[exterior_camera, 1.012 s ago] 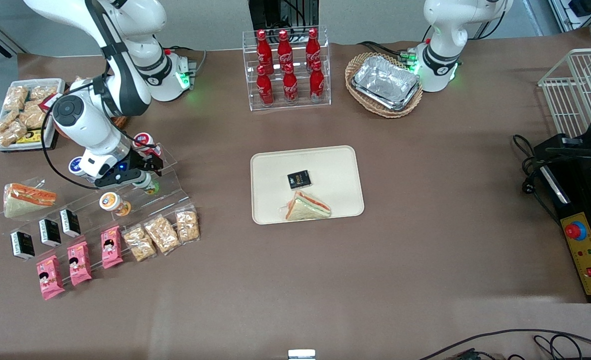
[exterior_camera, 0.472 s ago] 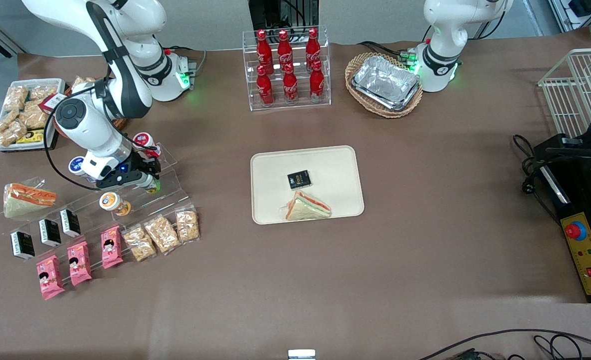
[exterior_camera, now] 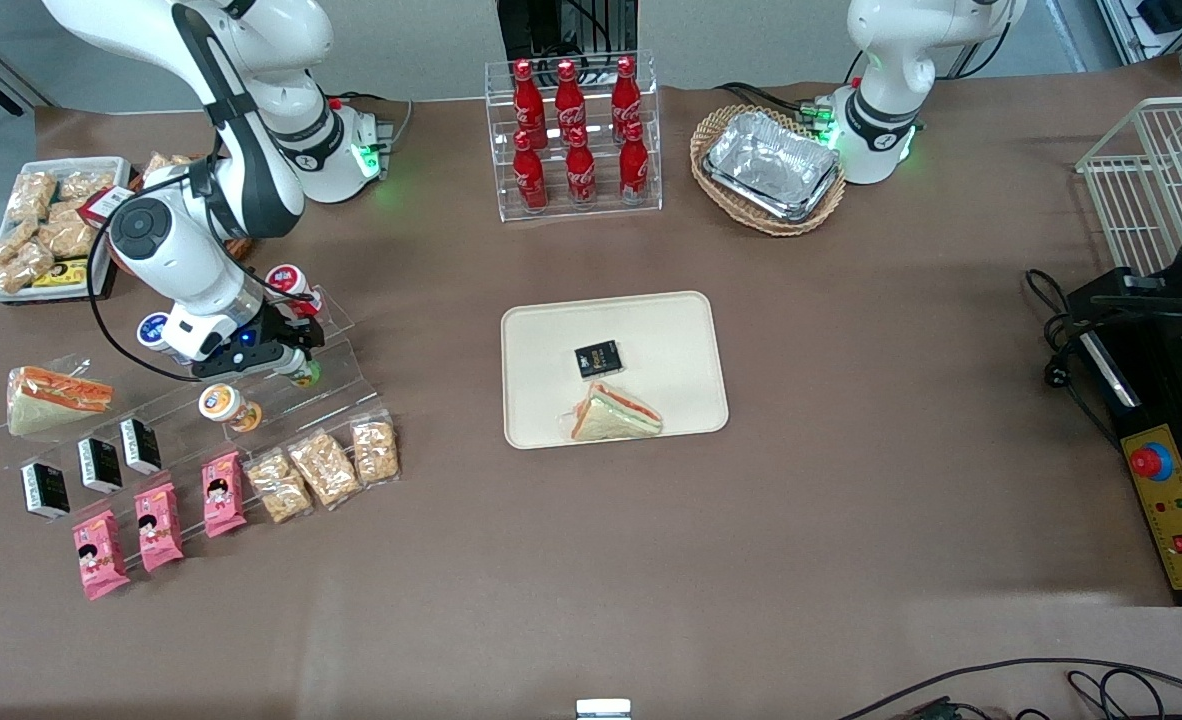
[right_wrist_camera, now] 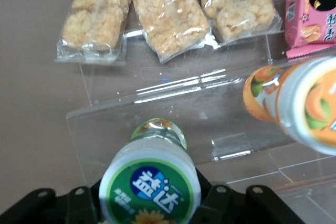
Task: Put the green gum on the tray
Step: 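Lift the green gum bottle and carry it toward the cream tray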
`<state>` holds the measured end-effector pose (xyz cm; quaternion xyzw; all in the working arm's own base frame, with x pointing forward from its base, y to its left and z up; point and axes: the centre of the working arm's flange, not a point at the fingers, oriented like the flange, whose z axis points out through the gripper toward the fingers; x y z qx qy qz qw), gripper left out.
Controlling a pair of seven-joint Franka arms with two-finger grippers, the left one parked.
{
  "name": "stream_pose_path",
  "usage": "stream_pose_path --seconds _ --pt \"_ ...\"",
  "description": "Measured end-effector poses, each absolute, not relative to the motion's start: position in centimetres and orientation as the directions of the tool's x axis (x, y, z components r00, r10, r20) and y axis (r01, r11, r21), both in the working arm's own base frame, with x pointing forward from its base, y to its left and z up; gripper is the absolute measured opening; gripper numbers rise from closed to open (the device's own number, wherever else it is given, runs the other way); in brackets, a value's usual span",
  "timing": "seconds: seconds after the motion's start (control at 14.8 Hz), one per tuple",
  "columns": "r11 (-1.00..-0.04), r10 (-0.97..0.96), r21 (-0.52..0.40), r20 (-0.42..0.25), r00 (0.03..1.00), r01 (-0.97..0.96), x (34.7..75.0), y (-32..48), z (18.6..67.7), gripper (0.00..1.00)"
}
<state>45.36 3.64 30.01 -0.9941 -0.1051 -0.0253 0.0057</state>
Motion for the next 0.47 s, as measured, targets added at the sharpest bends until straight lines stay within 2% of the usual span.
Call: stream_pose_path --seconds 0.2,0.47 --pt "-0.978 0.208 -0.017 -0.01 0.978 0.208 47.2 3.8 33.2 0.5" --pt "-0.979 0.202 -0.033 -0.099 0.974 0.2 50.3 4.2 42.3 0.5"
